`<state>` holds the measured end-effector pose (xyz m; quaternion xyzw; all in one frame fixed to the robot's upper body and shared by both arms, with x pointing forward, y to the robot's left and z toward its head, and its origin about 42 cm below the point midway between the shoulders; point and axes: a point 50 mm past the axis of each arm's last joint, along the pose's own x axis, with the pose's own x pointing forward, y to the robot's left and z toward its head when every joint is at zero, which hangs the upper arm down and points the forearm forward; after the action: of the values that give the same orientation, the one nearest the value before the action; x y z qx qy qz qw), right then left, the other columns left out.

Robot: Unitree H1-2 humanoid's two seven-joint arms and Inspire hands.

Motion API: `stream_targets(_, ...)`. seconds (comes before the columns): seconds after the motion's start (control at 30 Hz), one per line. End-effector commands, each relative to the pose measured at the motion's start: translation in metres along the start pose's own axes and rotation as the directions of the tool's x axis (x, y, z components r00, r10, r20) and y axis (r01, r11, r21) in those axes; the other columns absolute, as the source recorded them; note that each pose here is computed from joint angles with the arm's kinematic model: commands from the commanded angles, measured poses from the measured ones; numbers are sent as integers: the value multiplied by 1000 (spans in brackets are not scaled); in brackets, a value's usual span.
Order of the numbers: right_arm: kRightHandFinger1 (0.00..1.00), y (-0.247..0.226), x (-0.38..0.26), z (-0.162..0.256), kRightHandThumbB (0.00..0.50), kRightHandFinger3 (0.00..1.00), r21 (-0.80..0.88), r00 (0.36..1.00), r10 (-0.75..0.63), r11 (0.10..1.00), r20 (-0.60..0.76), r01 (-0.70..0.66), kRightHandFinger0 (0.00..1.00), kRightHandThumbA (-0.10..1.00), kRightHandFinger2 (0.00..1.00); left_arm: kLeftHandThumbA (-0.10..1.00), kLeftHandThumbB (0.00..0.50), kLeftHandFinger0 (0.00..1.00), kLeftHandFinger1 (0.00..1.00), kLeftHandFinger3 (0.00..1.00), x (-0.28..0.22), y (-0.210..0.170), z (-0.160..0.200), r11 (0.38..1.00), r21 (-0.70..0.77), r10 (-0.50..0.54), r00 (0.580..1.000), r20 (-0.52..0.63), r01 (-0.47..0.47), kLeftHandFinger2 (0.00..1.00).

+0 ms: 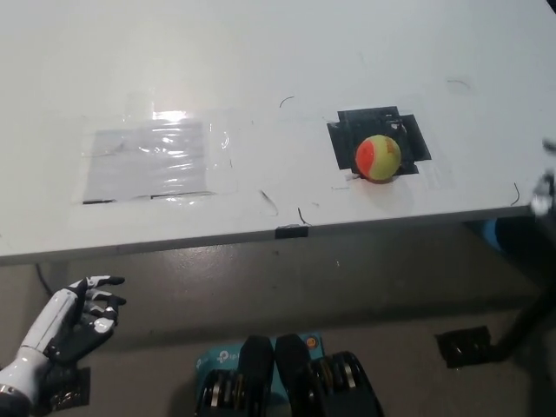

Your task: The robot uses right hand to squeeze a small tennis ball placed on the black area of the table

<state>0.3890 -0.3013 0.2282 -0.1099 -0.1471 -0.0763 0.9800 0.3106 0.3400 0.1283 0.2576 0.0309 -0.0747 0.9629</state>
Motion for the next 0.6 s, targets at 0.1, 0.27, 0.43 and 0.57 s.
stream_targets(0.1,0,8,68,90,219,682,-140,969,83,989,232,-51,0,45,63,431,72,361,472,707,-3,4,7,999,37,-16,999,33,15,594)
stream_targets(0.27,142,31,89,110,201,671,-165,973,82,985,216,-46,161,3,265,440,64,372,488,709,-2,9,10,999,53,-14,999,40,12,608)
stream_targets(0.43,654,63,103,111,325,955,-277,972,212,945,105,-177,542,149,748,433,74,370,482,699,-3,9,10,999,41,-17,999,37,16,604)
stream_targets(0.57,1000,76,105,107,392,1000,-405,952,307,871,5,-279,997,328,1000,450,82,368,477,700,-1,9,10,999,44,-22,999,35,20,599)
